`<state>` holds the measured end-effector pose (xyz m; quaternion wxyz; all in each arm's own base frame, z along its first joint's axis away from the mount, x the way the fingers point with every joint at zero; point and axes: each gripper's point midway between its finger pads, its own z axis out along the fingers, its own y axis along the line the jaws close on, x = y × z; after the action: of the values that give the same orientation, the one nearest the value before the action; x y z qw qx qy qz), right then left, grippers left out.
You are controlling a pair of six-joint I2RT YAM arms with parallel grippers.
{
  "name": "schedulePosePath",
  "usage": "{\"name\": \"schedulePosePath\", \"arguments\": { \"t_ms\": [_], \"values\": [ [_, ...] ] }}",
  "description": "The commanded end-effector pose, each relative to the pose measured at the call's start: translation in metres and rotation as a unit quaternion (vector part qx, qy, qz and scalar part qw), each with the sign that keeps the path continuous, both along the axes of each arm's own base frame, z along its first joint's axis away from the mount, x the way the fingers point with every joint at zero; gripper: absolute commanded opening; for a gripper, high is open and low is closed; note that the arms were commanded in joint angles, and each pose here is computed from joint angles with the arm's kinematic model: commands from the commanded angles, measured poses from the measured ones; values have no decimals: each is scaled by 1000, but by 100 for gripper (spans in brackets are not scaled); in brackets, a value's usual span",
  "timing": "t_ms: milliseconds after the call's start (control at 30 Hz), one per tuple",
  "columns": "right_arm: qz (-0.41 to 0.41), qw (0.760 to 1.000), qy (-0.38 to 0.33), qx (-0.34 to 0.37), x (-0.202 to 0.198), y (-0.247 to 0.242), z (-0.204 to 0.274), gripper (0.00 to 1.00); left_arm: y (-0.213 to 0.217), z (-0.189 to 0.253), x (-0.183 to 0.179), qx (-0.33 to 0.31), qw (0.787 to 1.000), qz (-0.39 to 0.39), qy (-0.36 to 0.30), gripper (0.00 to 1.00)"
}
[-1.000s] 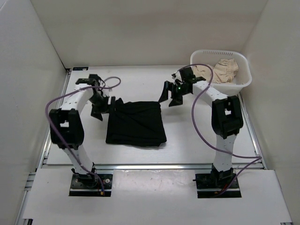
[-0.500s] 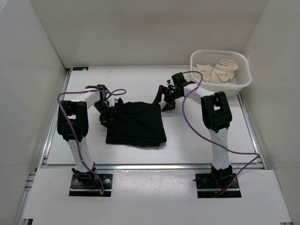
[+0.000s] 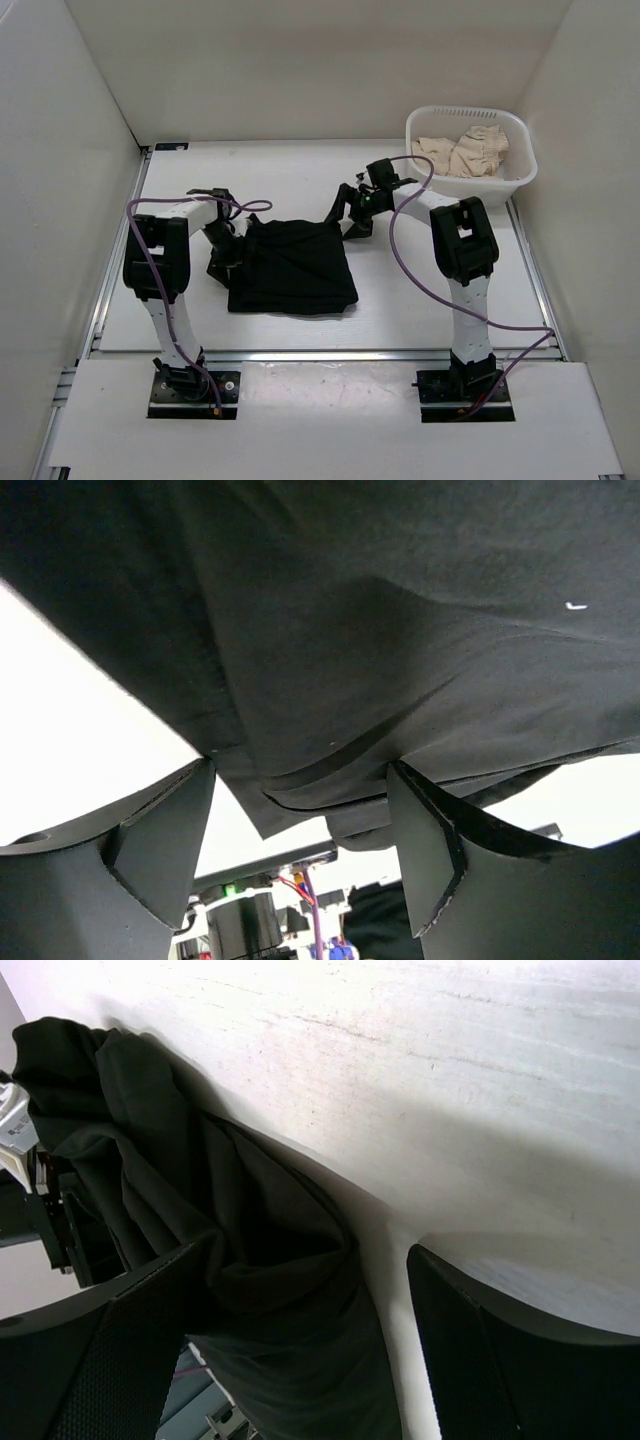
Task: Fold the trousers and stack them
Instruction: Fold the trousers
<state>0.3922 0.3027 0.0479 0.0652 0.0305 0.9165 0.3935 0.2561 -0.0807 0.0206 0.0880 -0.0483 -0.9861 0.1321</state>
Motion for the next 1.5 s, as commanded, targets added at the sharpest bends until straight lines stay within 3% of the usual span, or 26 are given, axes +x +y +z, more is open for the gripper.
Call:
{"name": "schedulePosePath", "arguments": {
  "t_ms": [0,167,300,333,367,433,500,567,600,633,767,900,1000,1167,1367,1467],
  "values": [
    [-3,1000,-25,17,-1,2,32,87,6,14,13,17,999,-5,-50,81],
    [-6,1000,-3,22,-14,0,22,87,-24,19,-12,-75,997,10,17,71],
    [-6,1000,-6,23,-14,-1,18,91,-32,17,-16,-98,994,17,45,59],
    [-5,1000,-4,30,-14,1,21,91,-34,12,-25,-104,992,22,70,52],
    [-11,999,-6,35,-12,3,21,91,-39,10,-35,-121,988,29,92,32],
    [-14,999,6,51,-13,7,20,88,-39,8,-36,-121,988,29,92,14],
    [-14,998,13,57,-15,8,16,84,-38,10,-31,-118,989,26,79,14],
    [-13,998,17,58,-19,12,14,70,-34,18,-24,-103,993,20,58,14],
    [-10,998,14,63,-18,13,16,61,-31,25,-16,-96,994,17,42,14],
    [-15,998,19,65,-19,14,15,40,-29,30,-13,-87,996,14,33,14],
    [-47,997,36,57,-19,10,10,0,-9,62,-4,-37,999,8,-6,14],
    [-141,989,23,34,-9,-17,15,0,14,79,0,10,999,12,-48,14],
    [-195,981,-12,9,-3,-37,32,0,24,75,-13,37,998,9,-41,14],
    [-153,987,-22,-50,-1,-40,35,0,32,52,-43,44,999,16,5,14],
    [-137,988,1,-72,3,-39,5,0,41,27,-33,64,998,19,-14,14],
    [-130,988,15,-78,-2,-39,-6,16,33,27,-26,42,999,22,-12,39]
  ]
}}
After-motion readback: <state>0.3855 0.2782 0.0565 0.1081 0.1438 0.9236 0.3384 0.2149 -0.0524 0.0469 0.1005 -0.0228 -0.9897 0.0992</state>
